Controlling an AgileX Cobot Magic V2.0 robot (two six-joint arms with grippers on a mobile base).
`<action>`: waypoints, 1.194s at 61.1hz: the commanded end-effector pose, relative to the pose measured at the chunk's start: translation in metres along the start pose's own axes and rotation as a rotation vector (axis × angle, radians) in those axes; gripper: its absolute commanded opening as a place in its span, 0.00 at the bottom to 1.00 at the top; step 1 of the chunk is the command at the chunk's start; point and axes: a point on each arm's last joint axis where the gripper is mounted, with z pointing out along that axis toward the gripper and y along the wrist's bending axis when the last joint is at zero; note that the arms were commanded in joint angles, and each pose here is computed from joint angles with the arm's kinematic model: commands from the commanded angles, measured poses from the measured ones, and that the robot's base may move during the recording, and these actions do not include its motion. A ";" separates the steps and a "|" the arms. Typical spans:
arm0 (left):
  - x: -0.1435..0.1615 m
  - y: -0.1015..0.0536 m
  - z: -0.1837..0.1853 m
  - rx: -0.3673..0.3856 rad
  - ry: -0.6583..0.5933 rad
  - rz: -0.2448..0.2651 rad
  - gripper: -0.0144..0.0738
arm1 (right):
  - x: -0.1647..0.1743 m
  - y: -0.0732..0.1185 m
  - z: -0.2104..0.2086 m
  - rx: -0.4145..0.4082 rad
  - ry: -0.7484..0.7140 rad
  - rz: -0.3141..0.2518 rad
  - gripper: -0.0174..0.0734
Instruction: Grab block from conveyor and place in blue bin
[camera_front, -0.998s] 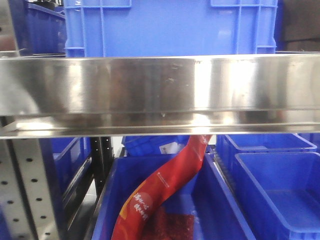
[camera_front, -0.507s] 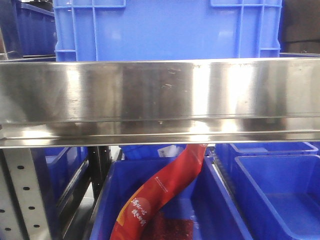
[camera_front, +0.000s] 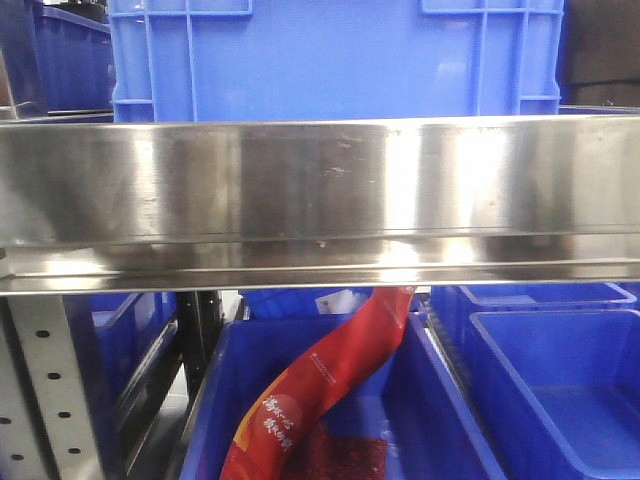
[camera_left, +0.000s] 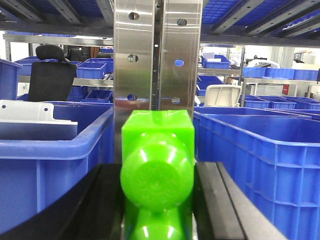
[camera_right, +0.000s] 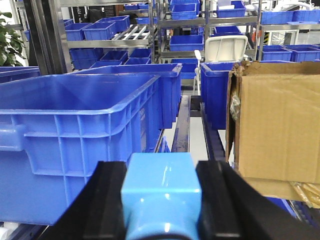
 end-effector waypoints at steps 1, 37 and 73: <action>-0.002 0.001 -0.001 -0.007 -0.031 -0.002 0.04 | -0.004 0.000 0.000 -0.004 -0.049 -0.012 0.01; -0.056 -0.013 0.035 0.151 0.181 0.091 0.04 | -0.060 0.014 0.027 -0.083 -0.128 -0.079 0.01; -0.093 -0.077 0.183 0.557 0.318 0.017 0.04 | -0.099 0.064 0.158 -0.218 0.000 -0.111 0.01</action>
